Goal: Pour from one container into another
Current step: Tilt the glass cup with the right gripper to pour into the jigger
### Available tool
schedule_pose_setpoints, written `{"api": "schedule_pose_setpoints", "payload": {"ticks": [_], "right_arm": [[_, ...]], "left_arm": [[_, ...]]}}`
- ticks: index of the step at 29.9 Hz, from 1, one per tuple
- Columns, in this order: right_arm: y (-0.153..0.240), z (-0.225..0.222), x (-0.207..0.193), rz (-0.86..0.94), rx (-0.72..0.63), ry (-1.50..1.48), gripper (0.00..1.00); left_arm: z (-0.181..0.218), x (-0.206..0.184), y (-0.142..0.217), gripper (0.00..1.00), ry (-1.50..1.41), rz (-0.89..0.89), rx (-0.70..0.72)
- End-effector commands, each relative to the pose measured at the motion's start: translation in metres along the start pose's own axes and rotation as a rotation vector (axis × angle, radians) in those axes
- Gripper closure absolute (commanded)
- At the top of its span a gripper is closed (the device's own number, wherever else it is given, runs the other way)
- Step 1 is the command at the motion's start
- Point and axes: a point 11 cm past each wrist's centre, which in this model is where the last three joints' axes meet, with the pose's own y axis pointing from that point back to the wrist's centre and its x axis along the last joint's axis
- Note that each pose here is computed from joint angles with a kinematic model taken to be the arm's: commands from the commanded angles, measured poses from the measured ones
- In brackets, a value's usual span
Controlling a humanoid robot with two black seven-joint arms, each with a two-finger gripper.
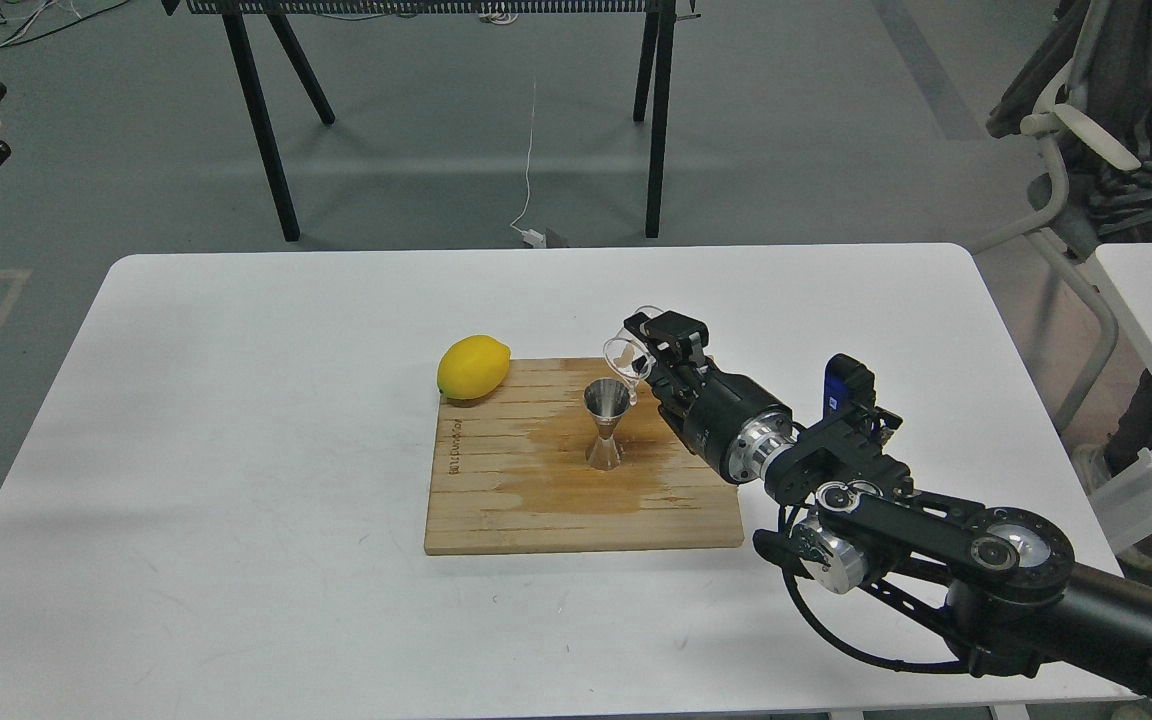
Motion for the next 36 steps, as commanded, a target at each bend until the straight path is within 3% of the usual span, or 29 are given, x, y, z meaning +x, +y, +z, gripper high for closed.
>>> {"api": "schedule_pose_setpoints", "payload": {"ticks": [1, 36], "right_arm": [[-0.002, 0.0, -0.002, -0.001, 0.005, 0.005, 0.81], [-0.008, -0.002, -0.014, -0.035, 0.059, 0.114, 0.81]], "left_arm": [[0.0, 0.0, 0.0, 0.01, 0.0, 0.0, 0.0], [0.006, 0.005, 0.002, 0.01, -0.007, 0.01, -0.009]]}}
